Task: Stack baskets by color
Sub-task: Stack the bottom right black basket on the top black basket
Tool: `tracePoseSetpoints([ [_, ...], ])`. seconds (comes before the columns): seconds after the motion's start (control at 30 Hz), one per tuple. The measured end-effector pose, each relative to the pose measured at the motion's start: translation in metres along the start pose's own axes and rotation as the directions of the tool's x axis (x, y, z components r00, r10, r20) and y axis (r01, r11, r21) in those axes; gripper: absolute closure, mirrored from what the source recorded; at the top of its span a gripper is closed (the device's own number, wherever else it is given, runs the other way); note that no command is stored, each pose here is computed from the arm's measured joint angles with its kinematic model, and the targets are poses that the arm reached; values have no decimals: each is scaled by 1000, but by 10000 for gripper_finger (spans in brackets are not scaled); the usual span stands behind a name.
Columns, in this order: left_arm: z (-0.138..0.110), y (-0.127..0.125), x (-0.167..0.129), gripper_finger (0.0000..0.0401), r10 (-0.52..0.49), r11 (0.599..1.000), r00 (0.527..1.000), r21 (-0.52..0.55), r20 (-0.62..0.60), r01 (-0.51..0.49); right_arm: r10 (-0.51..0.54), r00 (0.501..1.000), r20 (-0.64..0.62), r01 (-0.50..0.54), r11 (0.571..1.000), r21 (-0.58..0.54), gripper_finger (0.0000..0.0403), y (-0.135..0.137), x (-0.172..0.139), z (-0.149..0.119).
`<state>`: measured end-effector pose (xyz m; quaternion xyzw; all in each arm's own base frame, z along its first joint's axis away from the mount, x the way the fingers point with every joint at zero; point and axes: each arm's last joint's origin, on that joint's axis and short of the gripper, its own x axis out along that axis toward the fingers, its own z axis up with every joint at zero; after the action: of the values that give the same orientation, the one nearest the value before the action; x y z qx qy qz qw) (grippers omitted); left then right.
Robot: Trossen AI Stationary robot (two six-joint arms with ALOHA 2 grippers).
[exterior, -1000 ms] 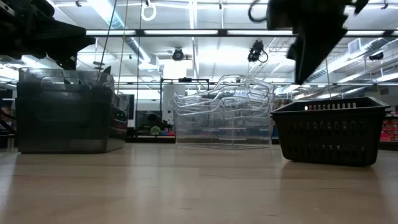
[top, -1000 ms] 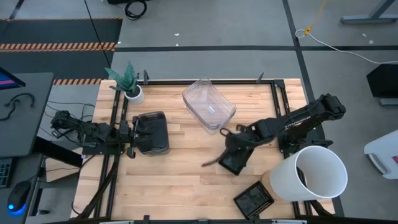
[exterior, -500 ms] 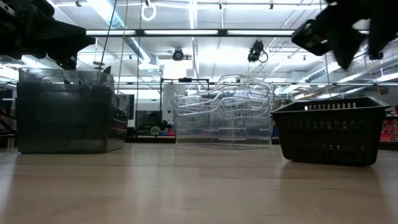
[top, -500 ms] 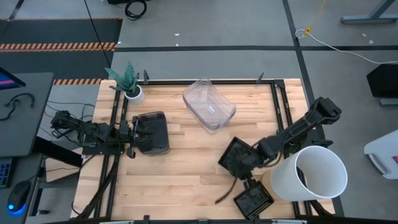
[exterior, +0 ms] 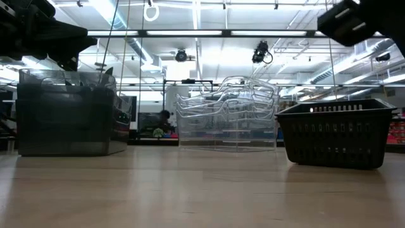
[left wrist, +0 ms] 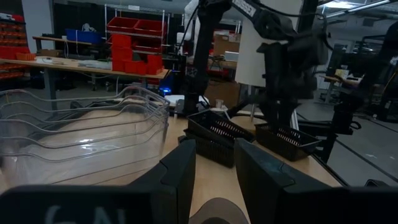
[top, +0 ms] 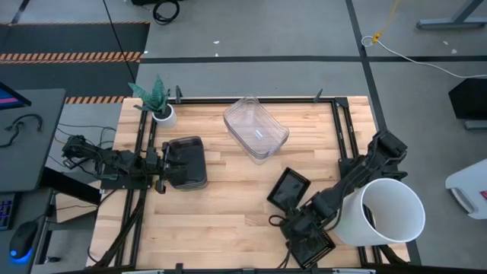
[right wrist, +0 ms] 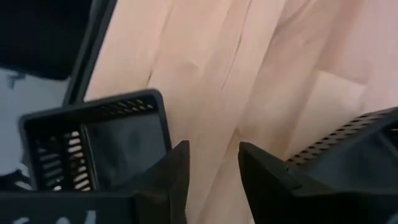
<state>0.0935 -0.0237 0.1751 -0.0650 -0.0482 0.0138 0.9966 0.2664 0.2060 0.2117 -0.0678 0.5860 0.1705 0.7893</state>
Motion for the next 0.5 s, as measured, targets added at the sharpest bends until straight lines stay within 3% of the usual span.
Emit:
tracePoseSetpoints([
  [0.23,0,0,0,282,0,1000,1000,0,0,0,39,996,-81,-41,999,-22,251,4,23,-2],
  [0.5,0,0,0,282,0,1000,1000,0,0,0,71,994,-88,-70,997,16,226,6,21,-2],
])
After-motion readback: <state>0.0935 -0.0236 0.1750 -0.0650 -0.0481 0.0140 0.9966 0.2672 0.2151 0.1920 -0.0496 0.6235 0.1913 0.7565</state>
